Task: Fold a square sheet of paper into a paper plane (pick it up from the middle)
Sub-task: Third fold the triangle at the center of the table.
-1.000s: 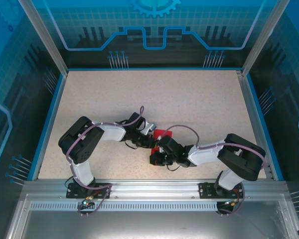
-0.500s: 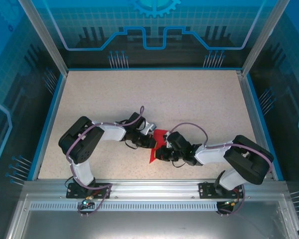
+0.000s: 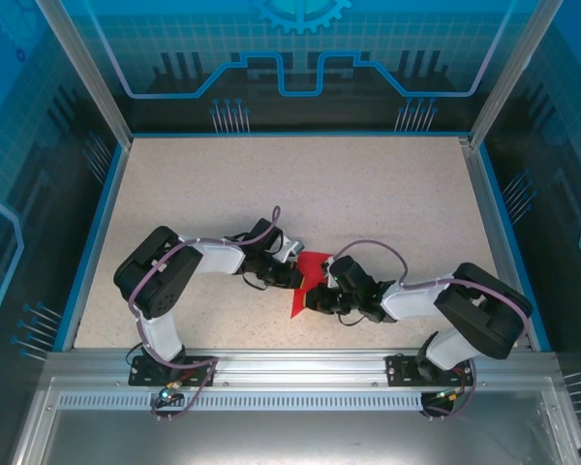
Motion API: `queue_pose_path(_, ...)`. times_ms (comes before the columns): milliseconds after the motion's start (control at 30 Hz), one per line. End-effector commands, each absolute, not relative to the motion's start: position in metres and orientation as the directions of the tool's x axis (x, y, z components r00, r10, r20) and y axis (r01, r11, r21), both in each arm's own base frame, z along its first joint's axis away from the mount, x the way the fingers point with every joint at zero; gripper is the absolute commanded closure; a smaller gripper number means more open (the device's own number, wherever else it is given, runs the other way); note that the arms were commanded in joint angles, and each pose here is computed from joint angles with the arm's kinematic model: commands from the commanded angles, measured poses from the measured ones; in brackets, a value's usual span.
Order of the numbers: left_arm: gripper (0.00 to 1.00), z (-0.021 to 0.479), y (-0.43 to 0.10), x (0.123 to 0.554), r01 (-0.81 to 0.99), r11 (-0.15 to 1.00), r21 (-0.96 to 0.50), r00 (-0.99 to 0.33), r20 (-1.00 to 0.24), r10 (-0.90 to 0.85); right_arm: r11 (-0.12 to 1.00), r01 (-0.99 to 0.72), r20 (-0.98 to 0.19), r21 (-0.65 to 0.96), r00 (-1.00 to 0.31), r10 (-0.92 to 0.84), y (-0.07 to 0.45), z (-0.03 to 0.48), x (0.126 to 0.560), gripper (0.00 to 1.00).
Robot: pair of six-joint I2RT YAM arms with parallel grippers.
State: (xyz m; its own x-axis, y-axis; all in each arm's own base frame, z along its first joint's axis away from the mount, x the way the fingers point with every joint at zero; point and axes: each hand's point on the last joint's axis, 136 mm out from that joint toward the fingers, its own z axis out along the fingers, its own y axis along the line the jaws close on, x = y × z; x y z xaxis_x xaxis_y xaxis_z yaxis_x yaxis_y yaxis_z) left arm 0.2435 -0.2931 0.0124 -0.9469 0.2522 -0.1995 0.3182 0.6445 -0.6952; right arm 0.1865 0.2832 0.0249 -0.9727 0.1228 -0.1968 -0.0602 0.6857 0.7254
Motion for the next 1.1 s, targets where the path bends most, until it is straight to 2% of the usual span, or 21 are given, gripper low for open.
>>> queue_pose_path(0,0.90,-0.022,-0.275,0.221,0.283,0.719,-0.635,-0.952,-0.094,0.292,0.687,-0.080,-0.236,0.723,-0.962,0.136,0.273,0.035,0.196,0.93)
queue_pose_path(133,0.90,-0.022,-0.276,0.222,0.282,0.719,-0.635,-0.952,-0.093,0.291,0.673,-0.071,-0.225,0.736,-0.964,0.145,0.271,0.032,0.204,0.93)
queue_pose_path(467,0.90,-0.023,-0.274,0.220,0.281,0.722,-0.632,-0.952,-0.087,0.294,0.732,0.008,-0.176,0.681,-0.969,0.175,0.252,-0.004,0.202,0.95)
queue_pose_path(733,0.91,-0.022,-0.274,0.220,0.286,0.724,-0.627,-0.950,-0.090,0.298,0.673,-0.062,-0.242,0.737,-0.954,0.177,0.253,0.038,0.215,0.94)
queue_pose_path(933,0.90,-0.022,-0.275,0.221,0.285,0.723,-0.629,-0.951,-0.091,0.296,0.655,-0.042,-0.221,0.754,-0.956,0.193,0.245,0.033,0.223,0.93)
queue_pose_path(1067,0.90,-0.023,-0.274,0.221,0.282,0.725,-0.629,-0.952,-0.090,0.292,0.682,-0.019,-0.207,0.731,-0.959,0.195,0.239,0.017,0.221,0.94)
